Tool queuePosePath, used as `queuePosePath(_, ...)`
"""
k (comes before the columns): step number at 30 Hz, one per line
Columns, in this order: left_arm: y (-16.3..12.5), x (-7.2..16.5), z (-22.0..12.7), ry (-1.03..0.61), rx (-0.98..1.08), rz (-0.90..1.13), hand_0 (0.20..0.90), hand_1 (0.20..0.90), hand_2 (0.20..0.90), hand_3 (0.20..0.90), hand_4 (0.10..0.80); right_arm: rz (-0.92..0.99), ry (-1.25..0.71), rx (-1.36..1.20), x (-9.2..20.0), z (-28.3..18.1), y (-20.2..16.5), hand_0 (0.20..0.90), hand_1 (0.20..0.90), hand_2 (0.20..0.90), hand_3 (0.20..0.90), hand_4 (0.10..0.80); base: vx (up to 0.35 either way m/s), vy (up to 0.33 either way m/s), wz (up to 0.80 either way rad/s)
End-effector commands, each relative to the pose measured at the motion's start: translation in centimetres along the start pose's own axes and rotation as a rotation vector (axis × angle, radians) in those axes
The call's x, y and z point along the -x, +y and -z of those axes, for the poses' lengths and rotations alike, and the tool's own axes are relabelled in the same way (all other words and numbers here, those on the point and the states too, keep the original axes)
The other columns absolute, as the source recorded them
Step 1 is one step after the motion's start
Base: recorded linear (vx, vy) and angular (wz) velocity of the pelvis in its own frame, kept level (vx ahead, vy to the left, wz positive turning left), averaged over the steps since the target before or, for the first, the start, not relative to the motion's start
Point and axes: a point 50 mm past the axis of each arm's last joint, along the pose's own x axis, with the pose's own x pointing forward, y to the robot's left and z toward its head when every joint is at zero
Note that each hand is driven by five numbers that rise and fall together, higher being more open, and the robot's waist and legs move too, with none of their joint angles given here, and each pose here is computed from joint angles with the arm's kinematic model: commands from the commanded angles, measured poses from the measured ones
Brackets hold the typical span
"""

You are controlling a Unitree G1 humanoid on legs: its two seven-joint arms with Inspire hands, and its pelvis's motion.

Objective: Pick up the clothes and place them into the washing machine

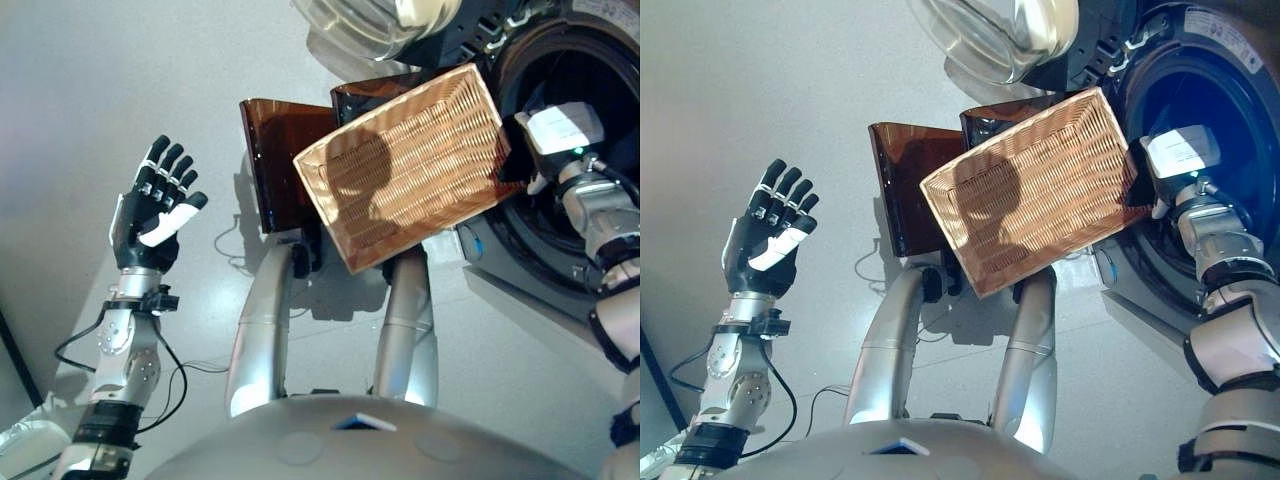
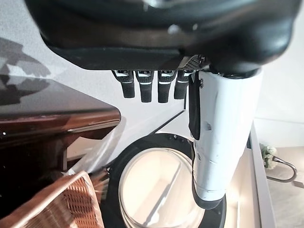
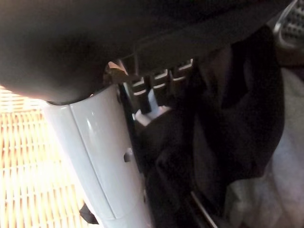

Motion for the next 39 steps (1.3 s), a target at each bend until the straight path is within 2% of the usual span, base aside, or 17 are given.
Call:
queuePosePath(1,0.5,-0.6,-3.0,-0.175,-0.037,-0.013,0.9,0.9,0.9,0.9,0.8,0.066,0.141,0.12,-0.2,4.1,-2.4,0.9,0.9,0.9,0.9,0.8,0.0,0.0,0.0)
queuePosePath(10,0.6,-0.5,-2.7,-0.158,-0.041,-0.015,0.9,0.9,0.9,0.9,0.8,0.07,0.126,0.264,-0.3,5.3,-3.7,0.9,0.9,0.9,0.9,0.8,0.0,0.0,0.0)
queuePosePath(17,0.9,-0.3,-3.0,-0.153,-0.06,-0.015,0.9,0.9,0.9,0.9,0.8,0.006,0.097,0.436,-0.4,5.5,-3.6,0.9,0.9,0.9,0.9,0.8,0.009,-0.001,0.0)
queuePosePath(18,0.9,-0.4,-3.0,-0.154,-0.063,-0.016,0.9,0.9,0.9,0.9,0.8,0.002,0.097,0.445,-0.4,5.5,-3.6,0.686,0.686,0.686,0.686,0.647,0.0,0.0,0.0)
queuePosePath(19,0.9,-0.4,-3.0,-0.154,-0.063,-0.016,0.9,0.9,0.9,0.9,0.8,0.002,0.096,0.446,-0.4,5.5,-3.6,0.422,0.422,0.422,0.422,0.459,0.0,0.0,0.0)
queuePosePath(20,0.9,-0.3,-3.1,-0.155,-0.061,-0.024,0.9,0.9,0.9,0.9,0.8,-0.015,0.091,0.468,-0.4,5.4,-3.4,0.233,0.233,0.233,0.233,0.324,0.0,0.0,0.0)
queuePosePath(21,0.9,-0.3,-3.1,-0.155,-0.061,-0.024,0.9,0.9,0.9,0.9,0.8,-0.014,0.09,0.468,-0.4,5.4,-3.4,0.2,0.2,0.2,0.2,0.3,0.0,0.0,0.0)
queuePosePath(29,0.8,-0.4,-3.3,-0.179,-0.054,-0.038,0.9,0.9,0.9,0.9,0.8,-0.027,0.082,0.486,-0.7,4.4,-3.1,0.2,0.2,0.2,0.2,0.3,0.015,-0.006,0.05)
queuePosePath(35,0.7,-0.6,-3.8,-0.221,-0.043,-0.06,0.9,0.9,0.9,0.9,0.8,0.012,-0.021,0.48,-1.4,0.7,-2.8,0.2,0.2,0.2,0.2,0.3,0.0,0.0,0.0)
queuePosePath(39,0.8,-0.7,-4.0,-0.236,-0.045,-0.081,0.9,0.9,0.9,0.9,0.8,0.019,-0.007,0.418,-1.5,-0.4,-2.5,0.2,0.2,0.2,0.2,0.3,0.0,0.0,0.0)
